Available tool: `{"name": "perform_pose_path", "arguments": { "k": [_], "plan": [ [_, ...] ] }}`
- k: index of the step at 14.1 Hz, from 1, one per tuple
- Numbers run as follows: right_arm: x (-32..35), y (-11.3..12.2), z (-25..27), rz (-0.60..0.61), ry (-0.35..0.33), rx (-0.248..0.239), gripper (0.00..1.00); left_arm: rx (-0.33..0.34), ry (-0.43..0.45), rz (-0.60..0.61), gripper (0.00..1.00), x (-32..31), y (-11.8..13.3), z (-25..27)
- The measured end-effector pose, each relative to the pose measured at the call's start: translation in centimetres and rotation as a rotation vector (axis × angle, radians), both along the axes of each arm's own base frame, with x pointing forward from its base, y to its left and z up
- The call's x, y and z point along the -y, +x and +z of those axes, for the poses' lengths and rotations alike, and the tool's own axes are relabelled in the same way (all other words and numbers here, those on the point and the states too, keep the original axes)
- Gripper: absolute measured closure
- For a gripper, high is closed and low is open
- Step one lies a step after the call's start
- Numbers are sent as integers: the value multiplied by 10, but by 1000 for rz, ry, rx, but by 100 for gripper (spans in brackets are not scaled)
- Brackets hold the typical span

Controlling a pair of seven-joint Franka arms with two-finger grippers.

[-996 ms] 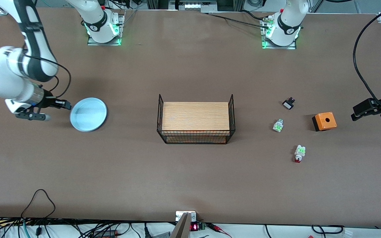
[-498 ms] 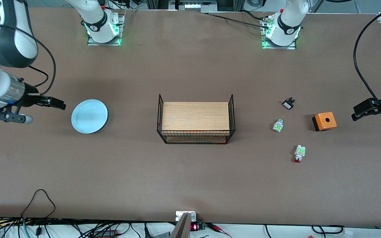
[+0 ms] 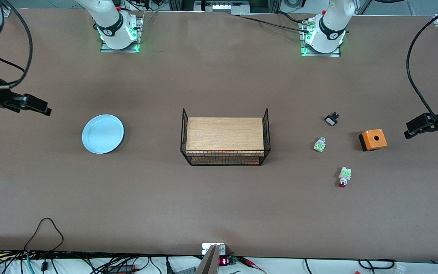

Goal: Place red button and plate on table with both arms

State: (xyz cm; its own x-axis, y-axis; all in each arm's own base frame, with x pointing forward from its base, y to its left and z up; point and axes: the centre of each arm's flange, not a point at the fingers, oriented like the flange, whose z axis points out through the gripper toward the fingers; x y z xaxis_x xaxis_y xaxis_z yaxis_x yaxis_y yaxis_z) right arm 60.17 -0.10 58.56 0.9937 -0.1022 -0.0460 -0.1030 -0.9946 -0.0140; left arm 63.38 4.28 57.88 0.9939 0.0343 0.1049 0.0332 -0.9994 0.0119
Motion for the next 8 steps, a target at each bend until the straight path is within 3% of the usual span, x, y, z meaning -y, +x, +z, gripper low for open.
{"name": "perform_pose_path", "arguments": {
  "k": [6, 8],
  "plan": [
    [56, -3, -21, -34, -4, -43, 0, -5, 0, 0, 0, -1, 1, -3],
    [57, -5, -32, -32, -4, -26, 0, -5, 0, 0, 0, -1, 1, -3]
  ]
}}
